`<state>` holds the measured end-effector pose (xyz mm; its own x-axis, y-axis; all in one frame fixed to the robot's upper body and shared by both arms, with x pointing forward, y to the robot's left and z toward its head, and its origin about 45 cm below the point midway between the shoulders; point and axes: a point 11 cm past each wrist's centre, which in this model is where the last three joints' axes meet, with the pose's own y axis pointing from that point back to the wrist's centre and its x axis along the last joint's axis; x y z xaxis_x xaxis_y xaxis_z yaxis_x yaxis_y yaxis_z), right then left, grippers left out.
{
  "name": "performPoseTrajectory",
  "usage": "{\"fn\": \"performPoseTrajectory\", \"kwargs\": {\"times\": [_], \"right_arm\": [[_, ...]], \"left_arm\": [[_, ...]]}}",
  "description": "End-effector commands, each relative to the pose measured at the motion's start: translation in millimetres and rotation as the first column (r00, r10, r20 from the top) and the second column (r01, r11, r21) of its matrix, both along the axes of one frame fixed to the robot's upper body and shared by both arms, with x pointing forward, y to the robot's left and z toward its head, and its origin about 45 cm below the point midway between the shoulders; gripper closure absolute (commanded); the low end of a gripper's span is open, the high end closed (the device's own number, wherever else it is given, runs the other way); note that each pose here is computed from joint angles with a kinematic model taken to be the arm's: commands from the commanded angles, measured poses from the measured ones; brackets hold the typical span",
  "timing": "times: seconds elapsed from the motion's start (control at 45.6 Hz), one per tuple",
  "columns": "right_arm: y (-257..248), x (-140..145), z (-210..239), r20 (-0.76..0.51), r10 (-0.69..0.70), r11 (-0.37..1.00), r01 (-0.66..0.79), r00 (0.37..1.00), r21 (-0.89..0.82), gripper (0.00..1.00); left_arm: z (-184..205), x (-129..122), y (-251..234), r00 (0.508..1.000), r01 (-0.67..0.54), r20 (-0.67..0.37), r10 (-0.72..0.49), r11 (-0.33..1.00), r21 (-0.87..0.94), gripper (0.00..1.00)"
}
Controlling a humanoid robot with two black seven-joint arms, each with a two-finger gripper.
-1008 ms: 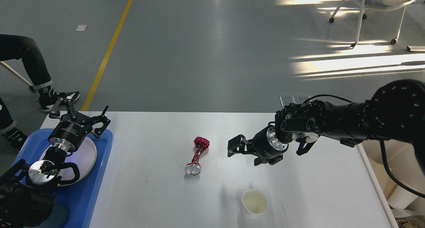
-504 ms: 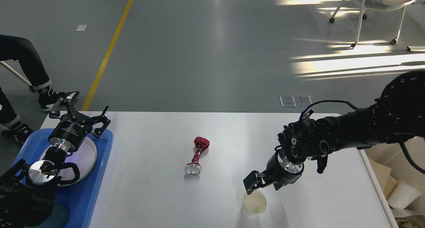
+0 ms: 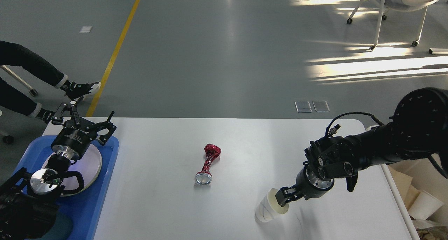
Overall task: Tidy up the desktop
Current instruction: 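Move the right gripper to the nearer white paper cup, then grasp the nearer paper cup with the right gripper and lift it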
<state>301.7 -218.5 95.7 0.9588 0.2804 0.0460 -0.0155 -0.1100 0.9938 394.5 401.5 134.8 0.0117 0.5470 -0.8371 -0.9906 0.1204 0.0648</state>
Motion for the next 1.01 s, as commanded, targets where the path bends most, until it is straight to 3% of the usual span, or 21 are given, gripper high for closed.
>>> {"fn": "performPoseTrajectory", "kwargs": {"times": [0.0, 0.044, 0.986], "right_arm": [[-1.9, -0.2, -0.4, 0.007, 0.005, 1.000, -0.005, 1.000, -0.002, 0.94], [-1.6, -0.4, -0.1, 0.006, 0.002, 1.000, -0.002, 1.000, 0.004, 1.00], [13.7, 13.9, 34.3, 0.046, 0.020, 0.999, -0.022, 0.999, 0.040, 1.00]], "left_arm": [[0.0, 0.0, 0.0, 1.000, 0.000, 0.000, 0.000, 1.000, 0.000, 0.04], [0.0, 0.0, 0.0, 1.000, 0.000, 0.000, 0.000, 1.000, 0.000, 0.04], [0.0, 0.0, 0.0, 1.000, 0.000, 0.000, 0.000, 1.000, 0.000, 0.04]]}}
